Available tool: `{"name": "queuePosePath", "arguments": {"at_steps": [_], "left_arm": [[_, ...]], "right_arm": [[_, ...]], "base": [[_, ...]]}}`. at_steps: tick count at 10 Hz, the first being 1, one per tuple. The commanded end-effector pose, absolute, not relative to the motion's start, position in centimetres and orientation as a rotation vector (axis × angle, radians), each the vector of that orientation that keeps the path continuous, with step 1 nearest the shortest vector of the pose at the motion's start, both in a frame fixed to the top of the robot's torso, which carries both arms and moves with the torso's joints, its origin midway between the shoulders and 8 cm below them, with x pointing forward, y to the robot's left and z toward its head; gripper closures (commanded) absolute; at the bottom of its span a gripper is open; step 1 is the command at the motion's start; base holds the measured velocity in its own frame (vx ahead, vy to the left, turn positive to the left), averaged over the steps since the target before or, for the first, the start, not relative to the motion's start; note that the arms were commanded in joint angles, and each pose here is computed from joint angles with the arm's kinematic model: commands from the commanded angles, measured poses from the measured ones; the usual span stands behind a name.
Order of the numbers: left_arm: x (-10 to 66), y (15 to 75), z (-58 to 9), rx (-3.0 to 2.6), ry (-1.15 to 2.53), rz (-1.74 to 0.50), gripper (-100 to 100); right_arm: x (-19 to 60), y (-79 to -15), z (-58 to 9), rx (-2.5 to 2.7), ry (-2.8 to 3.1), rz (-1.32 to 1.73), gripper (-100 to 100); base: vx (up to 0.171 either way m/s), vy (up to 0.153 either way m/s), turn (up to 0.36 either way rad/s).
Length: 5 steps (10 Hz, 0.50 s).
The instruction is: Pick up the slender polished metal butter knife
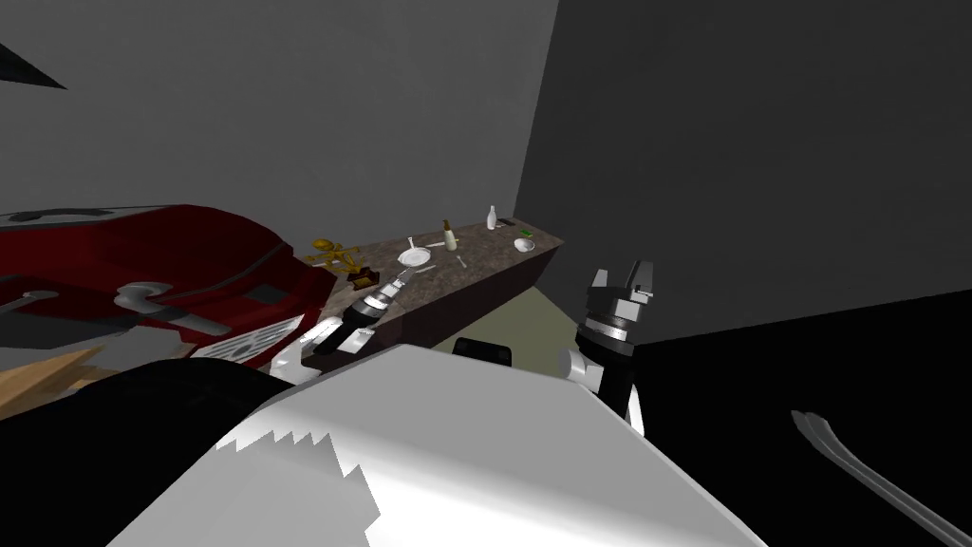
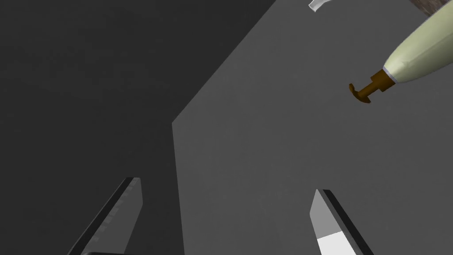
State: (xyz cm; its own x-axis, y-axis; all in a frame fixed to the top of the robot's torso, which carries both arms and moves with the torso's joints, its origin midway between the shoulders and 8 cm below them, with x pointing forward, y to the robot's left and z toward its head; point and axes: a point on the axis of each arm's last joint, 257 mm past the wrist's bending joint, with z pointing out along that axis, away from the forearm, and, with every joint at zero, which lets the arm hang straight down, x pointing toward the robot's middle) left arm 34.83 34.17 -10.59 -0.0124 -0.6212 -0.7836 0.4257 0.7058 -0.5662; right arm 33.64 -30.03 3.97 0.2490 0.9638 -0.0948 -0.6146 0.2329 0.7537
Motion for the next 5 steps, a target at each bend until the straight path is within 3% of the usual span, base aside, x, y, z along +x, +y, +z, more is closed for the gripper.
{"name": "queuePosePath", "arguments": {"at_steps": [1,5], "left_arm": [[34.7,34.5,-11.4,-0.157,1.388,-0.821,-100],[34.0,36.0,-14.7,-0.103,1.529,-0.769,-100]], "right_arm": [[33.6,-30.0,4.0,0.666,0.636,1.19,0],[33.6,-30.0,4.0,0.666,0.636,1.19,0]], "base": [[-0.055,0.023,-0.132],[-0.048,0.03,-0.172]]}}
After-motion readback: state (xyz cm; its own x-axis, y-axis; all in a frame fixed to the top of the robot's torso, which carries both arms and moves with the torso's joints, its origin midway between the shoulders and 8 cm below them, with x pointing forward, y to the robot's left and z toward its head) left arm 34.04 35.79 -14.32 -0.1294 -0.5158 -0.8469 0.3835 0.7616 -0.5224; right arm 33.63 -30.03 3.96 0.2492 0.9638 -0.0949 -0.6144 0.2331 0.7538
